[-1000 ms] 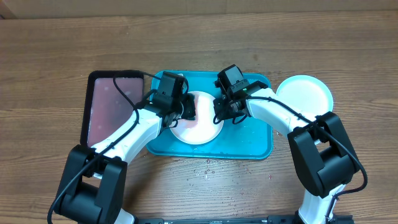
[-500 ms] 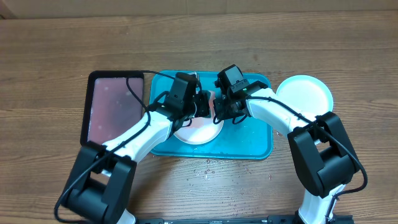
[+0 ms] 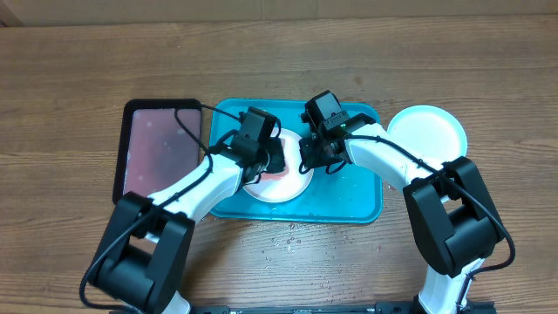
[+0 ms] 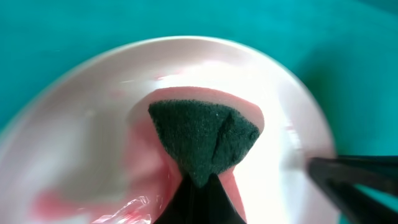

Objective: Clean dirty plates on tray and stack at the side
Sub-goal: 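Scrub the pink-rimmed plate with the sponge while right gripper holds it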

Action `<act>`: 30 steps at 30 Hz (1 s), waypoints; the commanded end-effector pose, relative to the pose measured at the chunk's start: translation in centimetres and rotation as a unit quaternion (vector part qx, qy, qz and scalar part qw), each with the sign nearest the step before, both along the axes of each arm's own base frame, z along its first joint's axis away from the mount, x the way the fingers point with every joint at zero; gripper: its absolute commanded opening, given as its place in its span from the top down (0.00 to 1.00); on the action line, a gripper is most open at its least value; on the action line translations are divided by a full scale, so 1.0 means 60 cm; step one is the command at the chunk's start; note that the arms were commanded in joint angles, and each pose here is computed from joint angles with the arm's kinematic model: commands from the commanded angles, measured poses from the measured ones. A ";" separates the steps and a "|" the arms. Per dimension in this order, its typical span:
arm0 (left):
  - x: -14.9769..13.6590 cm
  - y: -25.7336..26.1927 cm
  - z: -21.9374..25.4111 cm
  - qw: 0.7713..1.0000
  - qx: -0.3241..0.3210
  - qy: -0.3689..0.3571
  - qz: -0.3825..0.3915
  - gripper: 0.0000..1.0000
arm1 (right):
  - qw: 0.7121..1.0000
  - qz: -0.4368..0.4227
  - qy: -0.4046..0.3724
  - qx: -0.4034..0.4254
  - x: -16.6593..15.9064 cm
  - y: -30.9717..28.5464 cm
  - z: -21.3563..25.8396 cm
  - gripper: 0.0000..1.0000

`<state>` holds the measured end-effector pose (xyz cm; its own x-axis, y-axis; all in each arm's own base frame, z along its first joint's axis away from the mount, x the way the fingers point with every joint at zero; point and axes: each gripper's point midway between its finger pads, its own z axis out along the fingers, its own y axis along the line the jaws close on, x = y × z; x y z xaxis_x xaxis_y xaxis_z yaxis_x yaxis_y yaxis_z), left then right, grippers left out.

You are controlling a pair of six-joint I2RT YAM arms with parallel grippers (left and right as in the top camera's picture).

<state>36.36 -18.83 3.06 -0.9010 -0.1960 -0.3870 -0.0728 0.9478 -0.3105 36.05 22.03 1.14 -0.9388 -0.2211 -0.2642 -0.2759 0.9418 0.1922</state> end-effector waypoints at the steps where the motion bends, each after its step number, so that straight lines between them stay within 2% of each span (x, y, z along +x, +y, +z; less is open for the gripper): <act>1: 0.022 0.052 0.036 0.997 0.064 -0.046 0.026 0.96 | 1.000 0.006 -0.003 -0.015 0.000 -0.003 -0.005 0.96; 8: 0.032 0.080 0.038 0.994 0.091 -0.054 0.013 0.96 | 1.000 0.006 -0.002 -0.015 -0.001 -0.004 -0.005 0.96; 17: 0.066 0.018 0.108 0.992 0.004 -0.122 -0.037 0.96 | 1.000 0.006 0.000 -0.016 -0.001 -0.004 -0.005 0.96; 30: 0.024 0.035 0.016 0.998 0.040 -0.023 -0.044 0.96 | 1.000 0.006 0.000 -0.016 -0.001 -0.004 -0.005 0.96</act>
<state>37.40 -16.30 3.94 -0.8923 -0.1052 -0.4390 -0.0019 0.9733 -0.2294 36.00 22.00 1.12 -0.9394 -0.2211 -0.2620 -0.2752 0.9421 0.1918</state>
